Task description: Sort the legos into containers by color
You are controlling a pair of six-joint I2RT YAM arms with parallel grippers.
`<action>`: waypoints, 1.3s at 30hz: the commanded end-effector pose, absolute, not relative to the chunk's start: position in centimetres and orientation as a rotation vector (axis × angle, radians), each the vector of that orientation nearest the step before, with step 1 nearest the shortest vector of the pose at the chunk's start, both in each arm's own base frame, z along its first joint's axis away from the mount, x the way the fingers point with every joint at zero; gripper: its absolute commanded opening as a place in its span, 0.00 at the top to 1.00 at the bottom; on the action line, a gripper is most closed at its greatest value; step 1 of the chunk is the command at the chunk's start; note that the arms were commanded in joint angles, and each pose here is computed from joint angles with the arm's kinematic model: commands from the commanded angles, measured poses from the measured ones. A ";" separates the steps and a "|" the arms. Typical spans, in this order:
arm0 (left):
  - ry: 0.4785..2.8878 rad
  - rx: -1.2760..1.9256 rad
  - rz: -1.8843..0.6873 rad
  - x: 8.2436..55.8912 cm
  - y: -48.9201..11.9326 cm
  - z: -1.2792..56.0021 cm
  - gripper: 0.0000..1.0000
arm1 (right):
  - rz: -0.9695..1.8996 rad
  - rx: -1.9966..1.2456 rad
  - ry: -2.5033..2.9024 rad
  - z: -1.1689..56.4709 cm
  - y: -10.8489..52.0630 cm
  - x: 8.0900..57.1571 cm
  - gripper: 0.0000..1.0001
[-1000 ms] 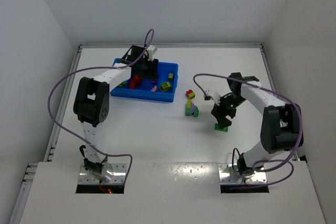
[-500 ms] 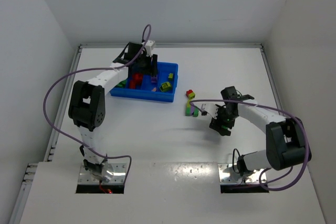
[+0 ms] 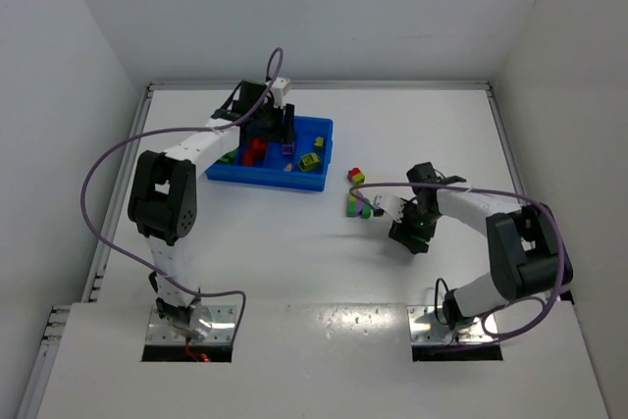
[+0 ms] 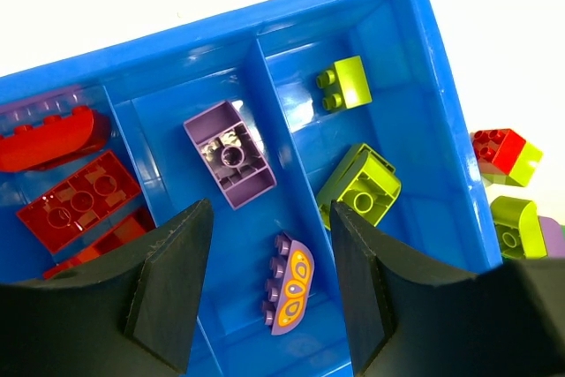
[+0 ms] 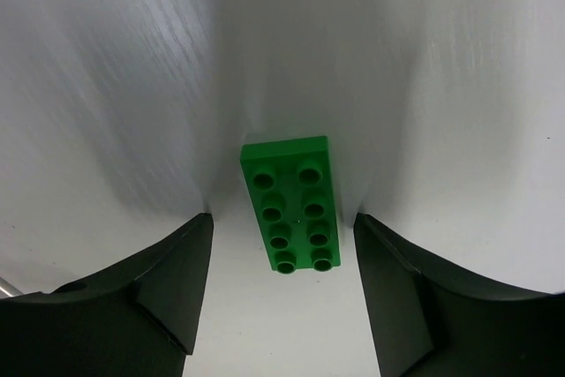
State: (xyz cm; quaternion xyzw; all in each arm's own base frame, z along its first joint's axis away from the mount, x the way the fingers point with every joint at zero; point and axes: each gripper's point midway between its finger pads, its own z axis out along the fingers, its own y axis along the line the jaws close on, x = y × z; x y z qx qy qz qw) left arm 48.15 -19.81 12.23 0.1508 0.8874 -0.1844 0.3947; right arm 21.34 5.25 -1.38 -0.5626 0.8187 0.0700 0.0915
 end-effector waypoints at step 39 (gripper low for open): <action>2.104 -0.211 -0.540 48.2 -2.3 20.9 0.10 | 1.014 -0.967 1.861 17.3 36.6 50.1 0.93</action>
